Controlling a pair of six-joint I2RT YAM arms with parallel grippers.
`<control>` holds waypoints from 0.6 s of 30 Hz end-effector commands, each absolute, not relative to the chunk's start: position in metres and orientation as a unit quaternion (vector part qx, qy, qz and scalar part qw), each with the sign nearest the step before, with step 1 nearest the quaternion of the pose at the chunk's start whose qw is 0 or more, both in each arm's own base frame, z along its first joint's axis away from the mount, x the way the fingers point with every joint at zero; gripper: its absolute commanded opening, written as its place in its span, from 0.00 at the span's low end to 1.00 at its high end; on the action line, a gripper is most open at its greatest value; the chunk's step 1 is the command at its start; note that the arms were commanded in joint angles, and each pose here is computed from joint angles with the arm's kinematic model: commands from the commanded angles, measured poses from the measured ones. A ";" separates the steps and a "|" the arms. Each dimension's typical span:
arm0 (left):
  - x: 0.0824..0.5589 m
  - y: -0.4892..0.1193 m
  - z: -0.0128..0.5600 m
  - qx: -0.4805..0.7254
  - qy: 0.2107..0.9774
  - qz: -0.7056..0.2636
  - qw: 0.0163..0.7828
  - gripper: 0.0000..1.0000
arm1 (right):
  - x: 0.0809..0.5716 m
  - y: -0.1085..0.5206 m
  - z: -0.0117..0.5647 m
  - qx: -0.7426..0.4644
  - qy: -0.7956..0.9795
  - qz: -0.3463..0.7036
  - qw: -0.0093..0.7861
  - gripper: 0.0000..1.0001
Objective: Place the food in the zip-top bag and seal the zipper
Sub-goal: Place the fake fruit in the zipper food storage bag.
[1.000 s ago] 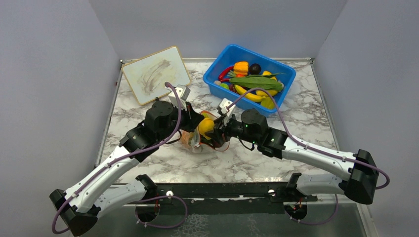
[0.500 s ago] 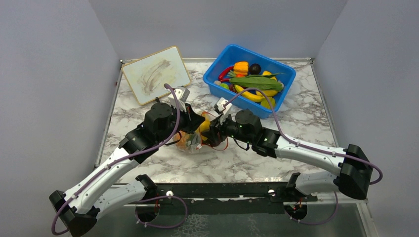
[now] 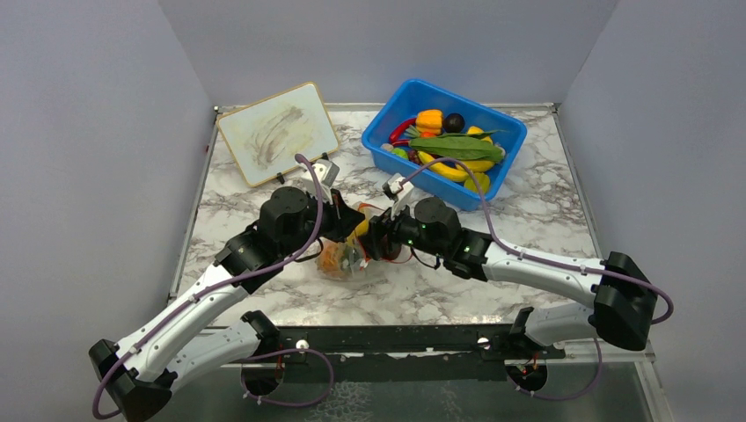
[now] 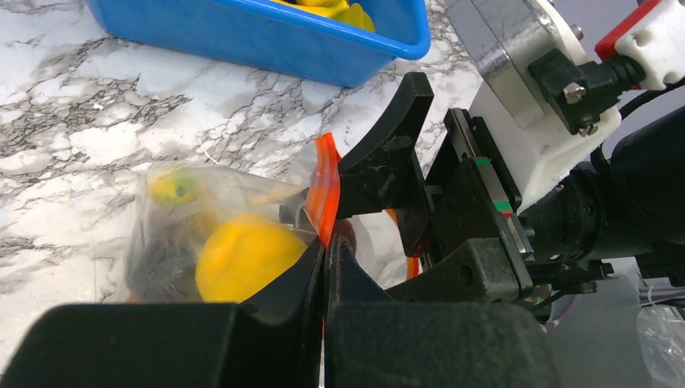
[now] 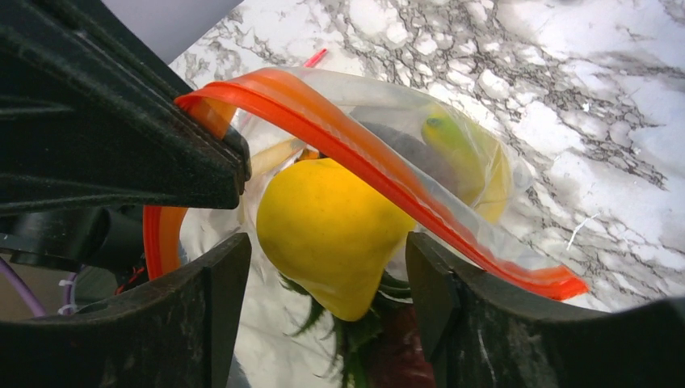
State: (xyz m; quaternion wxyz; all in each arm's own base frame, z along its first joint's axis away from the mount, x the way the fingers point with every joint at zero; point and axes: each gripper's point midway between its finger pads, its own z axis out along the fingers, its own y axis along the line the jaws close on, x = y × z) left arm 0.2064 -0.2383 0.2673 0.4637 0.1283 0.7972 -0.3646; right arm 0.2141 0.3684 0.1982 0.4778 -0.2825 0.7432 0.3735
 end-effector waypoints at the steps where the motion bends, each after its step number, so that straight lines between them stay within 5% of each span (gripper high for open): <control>1: 0.207 -0.234 0.290 0.129 0.773 -0.373 0.497 0.00 | 0.217 0.360 0.216 -0.277 0.750 0.352 0.487 0.73; 12: 0.212 -0.223 0.281 0.132 0.781 -0.338 0.508 0.00 | 0.208 0.347 0.249 -0.289 0.750 0.347 0.484 0.74; 18: 0.211 -0.222 0.283 0.132 0.779 -0.338 0.512 0.00 | 0.202 0.348 0.251 -0.301 0.744 0.357 0.478 0.50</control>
